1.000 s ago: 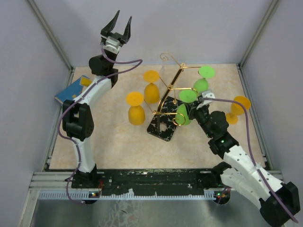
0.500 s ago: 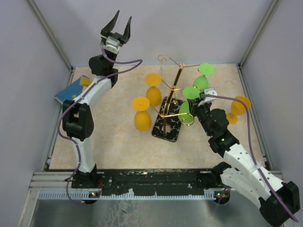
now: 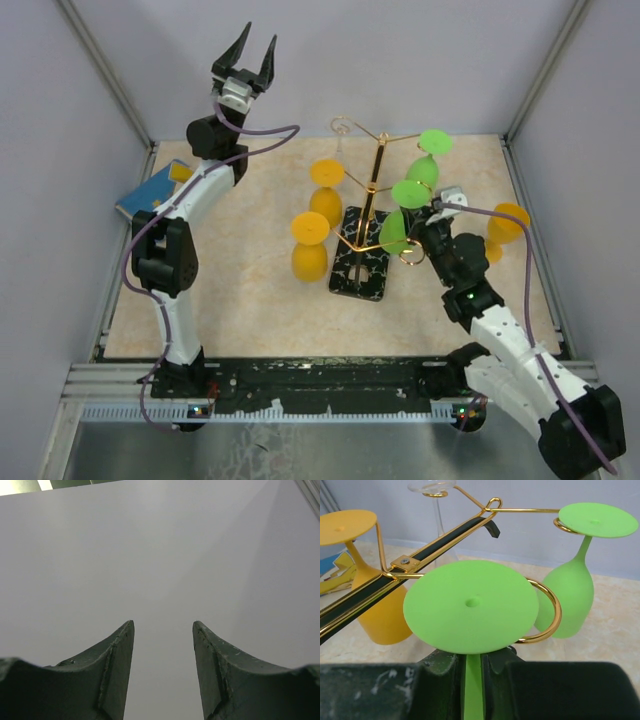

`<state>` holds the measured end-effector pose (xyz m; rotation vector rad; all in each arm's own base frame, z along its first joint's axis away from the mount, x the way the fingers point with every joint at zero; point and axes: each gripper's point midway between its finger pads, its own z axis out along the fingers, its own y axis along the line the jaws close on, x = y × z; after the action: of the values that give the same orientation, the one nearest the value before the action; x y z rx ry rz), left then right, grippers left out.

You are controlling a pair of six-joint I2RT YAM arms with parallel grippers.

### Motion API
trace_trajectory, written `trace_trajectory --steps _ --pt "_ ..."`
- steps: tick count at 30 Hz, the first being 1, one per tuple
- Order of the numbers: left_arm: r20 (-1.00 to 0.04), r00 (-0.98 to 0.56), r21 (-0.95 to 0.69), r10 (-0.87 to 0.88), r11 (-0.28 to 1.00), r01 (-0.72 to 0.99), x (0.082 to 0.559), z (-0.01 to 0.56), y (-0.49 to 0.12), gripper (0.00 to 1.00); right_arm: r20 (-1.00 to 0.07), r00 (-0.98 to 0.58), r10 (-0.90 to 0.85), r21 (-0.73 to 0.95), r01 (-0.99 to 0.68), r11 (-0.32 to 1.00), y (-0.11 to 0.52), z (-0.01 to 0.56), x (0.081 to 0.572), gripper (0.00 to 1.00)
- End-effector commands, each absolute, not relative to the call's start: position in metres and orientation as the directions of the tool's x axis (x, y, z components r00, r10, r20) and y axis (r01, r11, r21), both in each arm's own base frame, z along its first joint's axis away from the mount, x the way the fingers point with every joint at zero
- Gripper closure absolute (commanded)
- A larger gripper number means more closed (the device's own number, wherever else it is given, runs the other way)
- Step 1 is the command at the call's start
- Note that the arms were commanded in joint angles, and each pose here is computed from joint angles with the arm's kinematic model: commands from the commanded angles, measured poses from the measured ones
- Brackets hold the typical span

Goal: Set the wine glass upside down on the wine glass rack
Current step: Turn the wine glass upside down at the wine rack.

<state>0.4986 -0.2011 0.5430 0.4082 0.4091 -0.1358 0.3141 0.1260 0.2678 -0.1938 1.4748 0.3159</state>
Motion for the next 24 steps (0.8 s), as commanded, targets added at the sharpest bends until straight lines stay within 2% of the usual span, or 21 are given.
trace_trajectory --steps 1,16,24 --pt "-0.384 0.922 0.363 -0.044 0.911 0.194 0.494 0.55 -0.196 0.44 -0.967 0.207 0.145 0.079 -0.298 0.951 0.114 0.298 0.318 1.0" --pt "-0.385 0.922 0.366 -0.038 0.911 0.19 0.501 0.551 -0.197 0.44 -0.946 0.298 0.129 0.014 -0.359 0.933 0.117 0.29 0.311 1.0" --pt "-0.388 0.921 0.373 -0.034 0.908 0.19 0.502 0.551 -0.199 0.44 -0.929 0.333 0.161 0.044 -0.334 0.942 0.114 0.289 0.322 1.0"
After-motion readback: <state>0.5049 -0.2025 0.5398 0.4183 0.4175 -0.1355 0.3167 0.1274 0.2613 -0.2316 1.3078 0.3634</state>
